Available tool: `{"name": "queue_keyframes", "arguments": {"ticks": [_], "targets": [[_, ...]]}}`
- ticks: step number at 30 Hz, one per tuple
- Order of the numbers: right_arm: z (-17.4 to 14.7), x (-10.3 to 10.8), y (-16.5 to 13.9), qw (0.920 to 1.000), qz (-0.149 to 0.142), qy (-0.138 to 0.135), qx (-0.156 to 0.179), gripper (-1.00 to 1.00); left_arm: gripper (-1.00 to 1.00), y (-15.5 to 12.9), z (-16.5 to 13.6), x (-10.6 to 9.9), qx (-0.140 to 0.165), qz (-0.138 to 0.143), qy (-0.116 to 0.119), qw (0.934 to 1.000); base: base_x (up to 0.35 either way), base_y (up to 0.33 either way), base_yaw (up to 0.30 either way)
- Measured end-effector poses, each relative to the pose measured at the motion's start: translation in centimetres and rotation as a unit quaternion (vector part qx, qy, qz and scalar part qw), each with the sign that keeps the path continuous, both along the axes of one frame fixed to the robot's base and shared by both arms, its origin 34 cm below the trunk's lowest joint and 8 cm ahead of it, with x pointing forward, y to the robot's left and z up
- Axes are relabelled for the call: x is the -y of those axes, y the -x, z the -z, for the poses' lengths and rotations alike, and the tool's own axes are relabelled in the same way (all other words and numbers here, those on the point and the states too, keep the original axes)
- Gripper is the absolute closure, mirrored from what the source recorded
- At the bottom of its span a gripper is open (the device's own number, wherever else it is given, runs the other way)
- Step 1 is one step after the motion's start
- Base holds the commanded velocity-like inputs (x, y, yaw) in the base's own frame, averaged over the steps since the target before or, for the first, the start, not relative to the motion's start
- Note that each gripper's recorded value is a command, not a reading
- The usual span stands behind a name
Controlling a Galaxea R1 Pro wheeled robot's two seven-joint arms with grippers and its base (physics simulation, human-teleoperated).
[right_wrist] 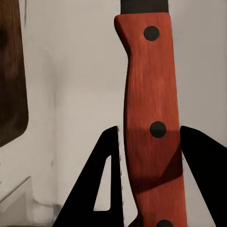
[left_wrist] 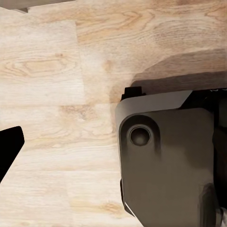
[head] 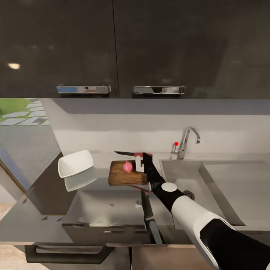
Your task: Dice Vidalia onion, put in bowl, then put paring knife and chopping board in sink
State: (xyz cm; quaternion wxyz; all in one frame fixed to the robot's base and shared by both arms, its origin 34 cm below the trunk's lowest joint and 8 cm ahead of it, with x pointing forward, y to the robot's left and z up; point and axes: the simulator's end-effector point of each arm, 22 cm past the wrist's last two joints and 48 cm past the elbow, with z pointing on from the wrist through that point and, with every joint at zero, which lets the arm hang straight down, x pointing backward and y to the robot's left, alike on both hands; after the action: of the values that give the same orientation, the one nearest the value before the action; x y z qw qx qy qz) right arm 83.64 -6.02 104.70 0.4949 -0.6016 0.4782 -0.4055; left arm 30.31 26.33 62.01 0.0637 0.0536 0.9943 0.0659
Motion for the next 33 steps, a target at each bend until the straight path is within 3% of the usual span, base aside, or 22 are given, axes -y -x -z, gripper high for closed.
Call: {"name": "queue_keyframes", "arguments": {"ticks": [10, 20, 27, 33], "targets": [[0.7, 0.2, 0.1, 1.0000, 0.000, 0.002, -0.007, 1.00, -1.00, 0.0, 0.0, 0.0, 0.000, 0.000, 0.000, 1.0000, 0.000, 0.000, 0.000], [1.4, -0.4, 0.4, 0.9982, -0.003, -0.047, -0.036, 1.00, -1.00, 0.0, 0.0, 0.0, 0.000, 0.000, 0.000, 1.0000, 0.000, 0.000, 0.000], [3.4, -1.8, 1.4, 0.9914, -0.022, -0.063, -0.113, 1.00, -1.00, 0.0, 0.0, 0.0, 0.000, 0.000, 0.000, 1.0000, 0.000, 0.000, 0.000], [0.3, -4.5, 1.5, 0.9876, -0.053, -0.074, -0.128, 1.00, -1.00, 0.0, 0.0, 0.2, 0.000, 0.000, 0.001, 1.0000, 0.000, 0.000, 0.000]]}}
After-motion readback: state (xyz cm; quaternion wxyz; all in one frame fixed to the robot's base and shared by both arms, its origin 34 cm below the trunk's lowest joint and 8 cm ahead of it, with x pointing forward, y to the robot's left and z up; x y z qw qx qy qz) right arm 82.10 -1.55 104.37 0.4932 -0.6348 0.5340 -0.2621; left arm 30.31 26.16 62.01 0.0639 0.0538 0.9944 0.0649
